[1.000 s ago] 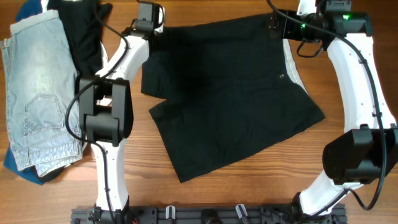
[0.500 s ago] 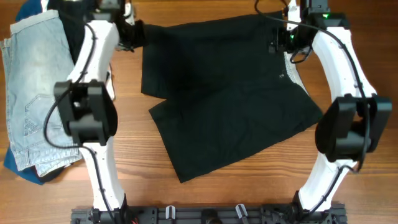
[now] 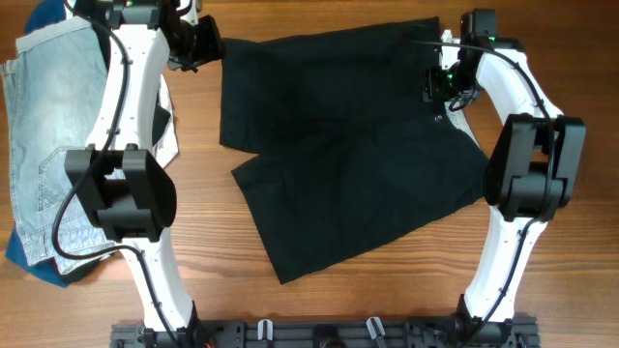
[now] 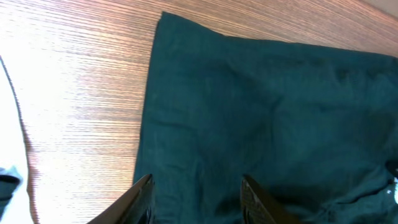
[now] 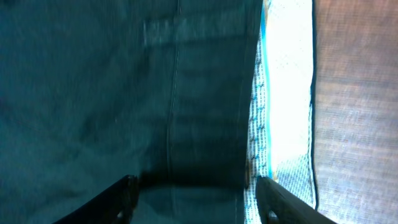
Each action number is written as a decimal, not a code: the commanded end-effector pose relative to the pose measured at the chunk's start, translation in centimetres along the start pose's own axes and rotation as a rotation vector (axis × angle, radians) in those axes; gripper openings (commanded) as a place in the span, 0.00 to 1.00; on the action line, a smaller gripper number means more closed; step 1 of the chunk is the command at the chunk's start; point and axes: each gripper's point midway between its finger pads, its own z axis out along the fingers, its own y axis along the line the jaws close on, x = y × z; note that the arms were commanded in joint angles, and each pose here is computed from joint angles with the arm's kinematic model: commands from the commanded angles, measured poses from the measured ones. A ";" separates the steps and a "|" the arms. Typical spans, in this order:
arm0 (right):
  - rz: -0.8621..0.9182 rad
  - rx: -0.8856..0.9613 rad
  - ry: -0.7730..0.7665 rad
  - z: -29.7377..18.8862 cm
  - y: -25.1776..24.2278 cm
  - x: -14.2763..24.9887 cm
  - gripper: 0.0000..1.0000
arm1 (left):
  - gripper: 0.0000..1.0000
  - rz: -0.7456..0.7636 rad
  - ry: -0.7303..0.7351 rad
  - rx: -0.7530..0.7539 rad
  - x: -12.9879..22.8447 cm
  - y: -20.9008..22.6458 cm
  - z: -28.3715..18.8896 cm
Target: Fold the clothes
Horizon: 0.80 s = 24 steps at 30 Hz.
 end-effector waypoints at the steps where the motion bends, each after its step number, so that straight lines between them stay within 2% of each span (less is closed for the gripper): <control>1: -0.022 -0.010 0.003 1.1 0.1 0.2 0.67 | 0.44 0.008 -0.009 -0.027 -0.2 0.3 -0.1; 3: -0.023 -0.015 0.002 1.1 0.2 0.2 0.65 | 0.45 0.008 -0.009 -0.027 -0.2 0.3 -0.1; 5: -0.022 -0.026 0.005 1.5 0.4 0.5 0.58 | 0.45 0.008 -0.009 -0.027 -0.2 0.3 -0.1; 7: -0.020 -0.031 0.019 2.0 0.4 1.2 0.41 | 0.45 0.008 -0.009 -0.027 -0.2 0.3 -0.1; 10: -0.015 -0.014 0.019 2.0 0.1 1.2 0.04 | 0.45 0.007 -0.008 -0.027 -0.2 0.3 -0.1; 14: 0.060 -0.019 -0.030 0.2 -1.1 -0.4 0.04 | 0.45 0.008 -0.009 -0.027 -0.2 0.3 -0.1; 20: 0.067 0.032 -0.128 -5.8 -4.4 -2.3 0.04 | 0.44 0.007 -0.009 -0.027 -0.2 0.3 -0.1; 24: 0.078 0.045 -0.106 -5.1 -6.8 -1.4 0.04 | 0.44 0.007 -0.007 -0.027 -0.2 0.3 -0.1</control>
